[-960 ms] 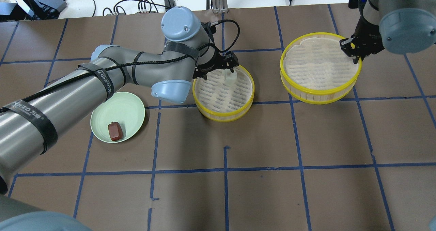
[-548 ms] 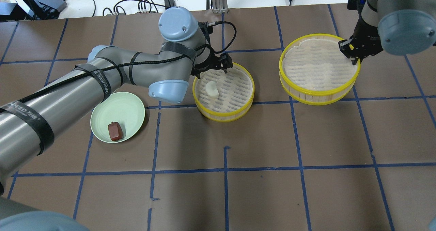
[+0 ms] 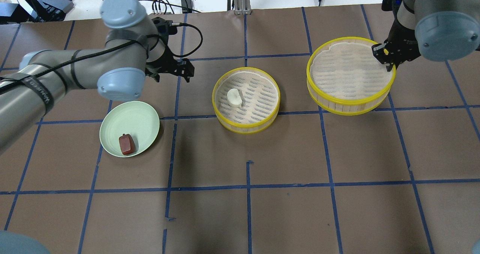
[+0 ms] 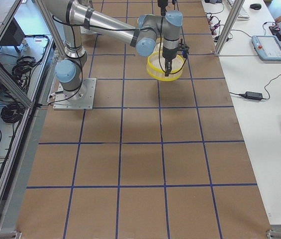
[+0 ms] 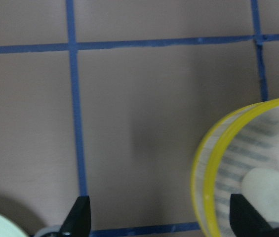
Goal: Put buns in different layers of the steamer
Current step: 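Restack the top tier with the right gripper while the left grasps the brown bun, then lift the brown bun from the plate with the left gripper, then place the brown bun in the top tier with the left gripper while the right rises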
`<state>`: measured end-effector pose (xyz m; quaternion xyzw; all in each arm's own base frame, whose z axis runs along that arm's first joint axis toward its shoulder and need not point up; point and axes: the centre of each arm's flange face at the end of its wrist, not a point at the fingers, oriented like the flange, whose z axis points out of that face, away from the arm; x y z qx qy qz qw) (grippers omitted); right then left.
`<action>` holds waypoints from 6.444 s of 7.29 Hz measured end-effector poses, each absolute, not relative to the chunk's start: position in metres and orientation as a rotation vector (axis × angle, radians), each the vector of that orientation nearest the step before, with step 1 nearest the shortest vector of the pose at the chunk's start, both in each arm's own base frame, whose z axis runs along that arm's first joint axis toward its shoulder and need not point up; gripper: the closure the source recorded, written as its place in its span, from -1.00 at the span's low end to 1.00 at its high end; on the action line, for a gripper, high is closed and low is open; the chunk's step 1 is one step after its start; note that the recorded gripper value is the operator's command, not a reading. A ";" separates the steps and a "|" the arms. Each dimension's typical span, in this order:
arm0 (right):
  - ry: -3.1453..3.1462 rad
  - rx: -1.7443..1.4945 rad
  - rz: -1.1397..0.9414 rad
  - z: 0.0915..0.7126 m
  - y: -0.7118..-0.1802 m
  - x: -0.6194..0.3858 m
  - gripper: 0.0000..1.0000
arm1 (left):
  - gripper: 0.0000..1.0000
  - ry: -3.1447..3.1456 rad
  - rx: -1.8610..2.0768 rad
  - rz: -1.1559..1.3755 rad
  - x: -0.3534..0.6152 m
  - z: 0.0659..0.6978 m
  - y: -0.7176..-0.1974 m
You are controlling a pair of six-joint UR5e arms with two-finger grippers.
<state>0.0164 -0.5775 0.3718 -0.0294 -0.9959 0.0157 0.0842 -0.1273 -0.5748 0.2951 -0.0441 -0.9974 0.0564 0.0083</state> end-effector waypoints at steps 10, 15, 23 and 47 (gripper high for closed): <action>-3.030 -0.352 0.068 0.297 -0.556 0.256 0.85 | -0.75 -3.058 -0.018 -0.241 0.032 0.196 -0.488; -3.025 -0.364 0.086 0.291 -0.553 0.271 0.85 | 0.99 -3.055 -0.020 -0.244 0.031 0.190 -0.493; -3.042 -0.370 0.115 0.284 -0.558 0.277 0.85 | 0.97 -3.086 -0.306 0.090 -0.063 0.428 -0.550; -3.069 -0.145 0.083 0.364 -0.603 0.065 -1.00 | -1.00 -2.876 -0.016 0.427 -0.341 0.370 -0.545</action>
